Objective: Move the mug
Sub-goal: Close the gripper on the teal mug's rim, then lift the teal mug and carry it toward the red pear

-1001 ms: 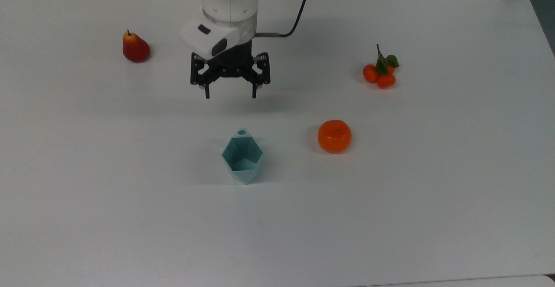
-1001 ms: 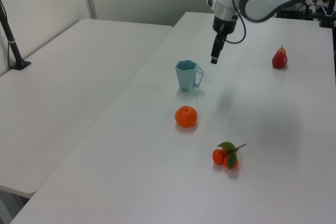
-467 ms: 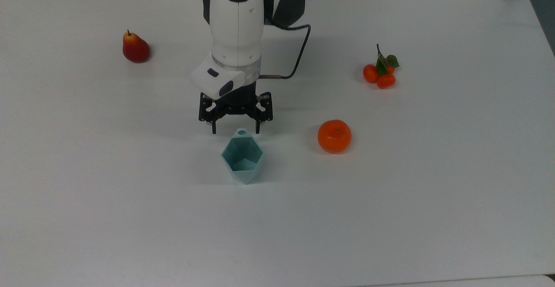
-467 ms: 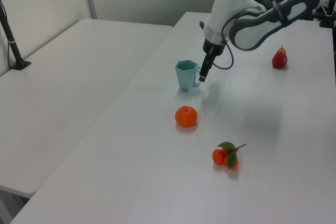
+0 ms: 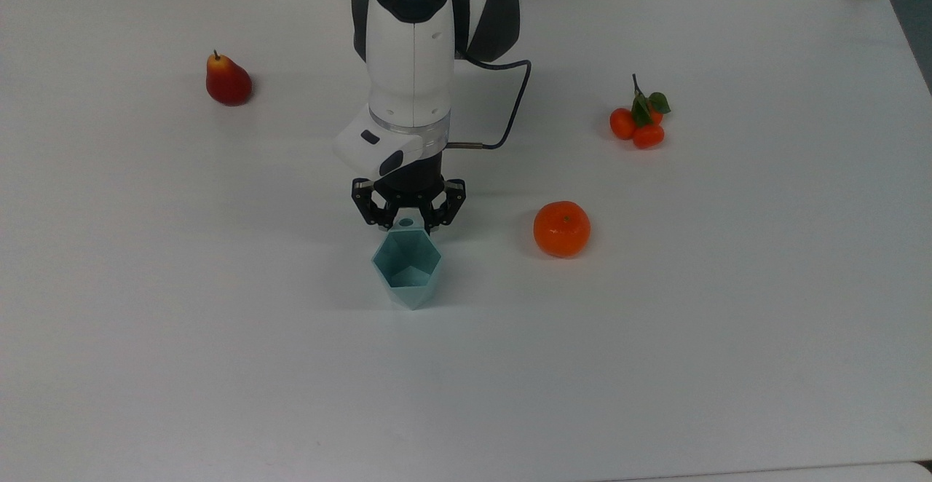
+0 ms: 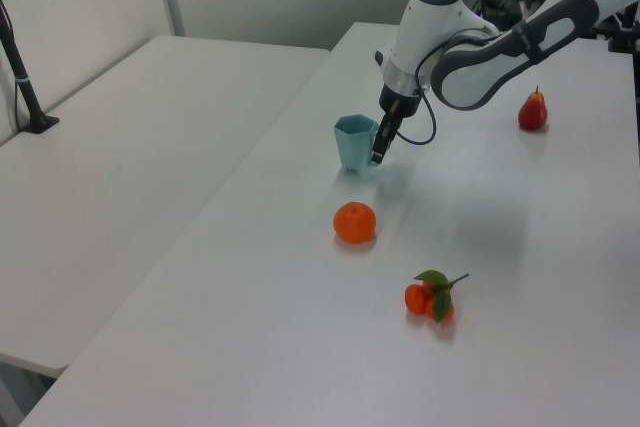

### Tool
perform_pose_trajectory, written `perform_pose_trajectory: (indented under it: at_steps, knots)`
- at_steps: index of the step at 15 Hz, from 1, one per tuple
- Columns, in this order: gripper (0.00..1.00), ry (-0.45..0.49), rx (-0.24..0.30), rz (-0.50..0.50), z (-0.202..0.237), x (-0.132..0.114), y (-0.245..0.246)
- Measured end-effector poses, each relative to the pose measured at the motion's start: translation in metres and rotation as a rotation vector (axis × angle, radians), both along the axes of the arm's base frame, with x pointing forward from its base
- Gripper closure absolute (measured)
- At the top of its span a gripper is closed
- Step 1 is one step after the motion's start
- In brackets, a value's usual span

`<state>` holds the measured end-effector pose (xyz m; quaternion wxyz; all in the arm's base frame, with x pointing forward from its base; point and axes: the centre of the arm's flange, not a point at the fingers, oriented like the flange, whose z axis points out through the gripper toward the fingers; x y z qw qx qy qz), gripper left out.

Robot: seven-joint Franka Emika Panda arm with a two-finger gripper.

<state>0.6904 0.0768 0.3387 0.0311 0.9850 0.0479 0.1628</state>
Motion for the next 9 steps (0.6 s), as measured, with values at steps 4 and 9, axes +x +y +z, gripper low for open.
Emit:
perform_pose_trajectory:
  at_steps: [4,9]
  knots:
    - [0.77,-0.017,0.010,-0.020,0.004,0.002,0.001]
    - [0.77,-0.041,0.022,-0.040,0.019,0.003,0.001]
